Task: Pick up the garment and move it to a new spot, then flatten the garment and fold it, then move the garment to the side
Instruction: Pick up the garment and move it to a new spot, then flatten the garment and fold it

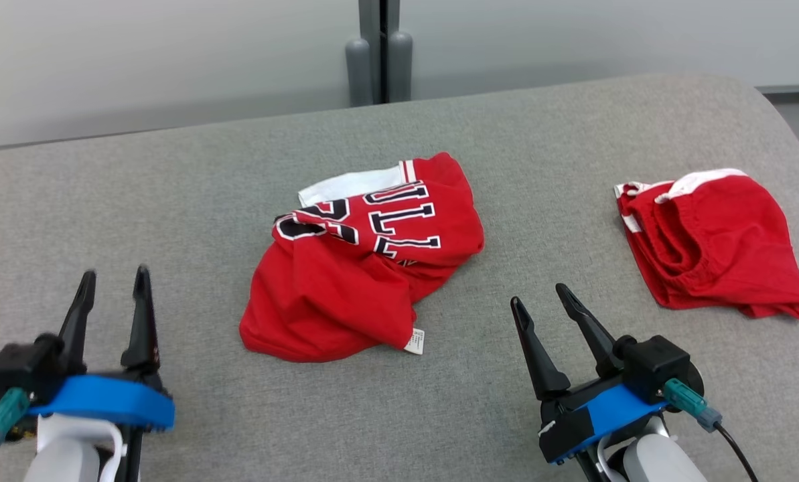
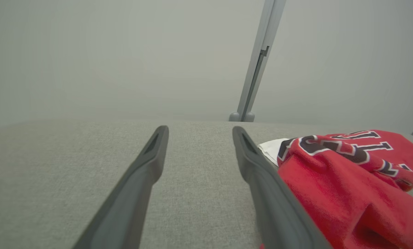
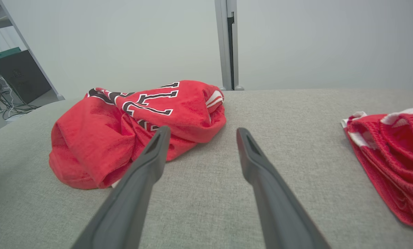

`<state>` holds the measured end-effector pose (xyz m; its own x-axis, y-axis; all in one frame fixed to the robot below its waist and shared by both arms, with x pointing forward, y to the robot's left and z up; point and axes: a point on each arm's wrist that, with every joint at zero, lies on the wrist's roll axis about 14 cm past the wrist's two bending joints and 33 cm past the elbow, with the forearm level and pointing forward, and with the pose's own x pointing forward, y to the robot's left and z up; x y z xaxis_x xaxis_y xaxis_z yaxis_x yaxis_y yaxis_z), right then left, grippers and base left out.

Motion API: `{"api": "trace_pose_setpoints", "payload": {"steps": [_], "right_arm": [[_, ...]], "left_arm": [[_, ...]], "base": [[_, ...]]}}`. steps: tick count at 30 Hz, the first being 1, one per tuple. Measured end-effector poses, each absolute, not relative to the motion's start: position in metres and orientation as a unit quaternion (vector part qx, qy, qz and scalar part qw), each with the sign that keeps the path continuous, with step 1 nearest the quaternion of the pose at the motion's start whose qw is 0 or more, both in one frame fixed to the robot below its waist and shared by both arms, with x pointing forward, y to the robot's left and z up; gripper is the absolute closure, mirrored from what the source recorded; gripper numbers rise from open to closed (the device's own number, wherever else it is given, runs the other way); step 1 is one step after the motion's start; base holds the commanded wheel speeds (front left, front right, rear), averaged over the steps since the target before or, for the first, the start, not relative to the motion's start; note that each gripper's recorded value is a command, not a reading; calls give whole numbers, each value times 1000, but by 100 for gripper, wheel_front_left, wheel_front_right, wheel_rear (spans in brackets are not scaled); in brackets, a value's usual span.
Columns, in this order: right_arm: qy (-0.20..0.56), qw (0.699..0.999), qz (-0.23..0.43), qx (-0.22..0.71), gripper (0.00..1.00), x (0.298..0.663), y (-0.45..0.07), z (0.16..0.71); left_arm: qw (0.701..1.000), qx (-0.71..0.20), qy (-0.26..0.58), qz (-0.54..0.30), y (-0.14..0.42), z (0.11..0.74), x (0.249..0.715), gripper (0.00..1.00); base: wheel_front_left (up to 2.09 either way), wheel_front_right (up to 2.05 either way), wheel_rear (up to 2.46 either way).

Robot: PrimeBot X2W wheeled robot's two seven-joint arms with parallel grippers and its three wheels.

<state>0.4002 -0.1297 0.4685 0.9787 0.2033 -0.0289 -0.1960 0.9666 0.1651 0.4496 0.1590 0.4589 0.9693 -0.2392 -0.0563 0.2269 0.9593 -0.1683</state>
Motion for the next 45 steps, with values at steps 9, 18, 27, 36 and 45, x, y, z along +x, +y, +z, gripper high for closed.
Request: {"api": "trace_pose_setpoints", "payload": {"steps": [9, 18, 27, 36, 45], "right_arm": [[18, 991, 108, 78, 0, 392, -125, 475], [24, 992, 100, 80, 0, 373, -129, 473], [47, 990, 109, 82, 0, 371, -122, 457], [100, 970, 207, 75, 0, 374, -57, 428], [116, 954, 265, 75, 0, 396, -15, 419]], "left_arm": [[994, -87, 60, -13, 212, 443, 398, 0], [992, -89, 85, 19, 218, 426, 357, 0], [991, -88, 100, 15, 212, 417, 348, 0], [991, -87, 102, 26, 228, 416, 343, 0], [987, -84, 114, 78, 266, 411, 321, 0]], "base": [[0, 0, 0], [0, 0, 0], [0, 0, 0], [0, 0, 0], [0, 0, 0]]}}
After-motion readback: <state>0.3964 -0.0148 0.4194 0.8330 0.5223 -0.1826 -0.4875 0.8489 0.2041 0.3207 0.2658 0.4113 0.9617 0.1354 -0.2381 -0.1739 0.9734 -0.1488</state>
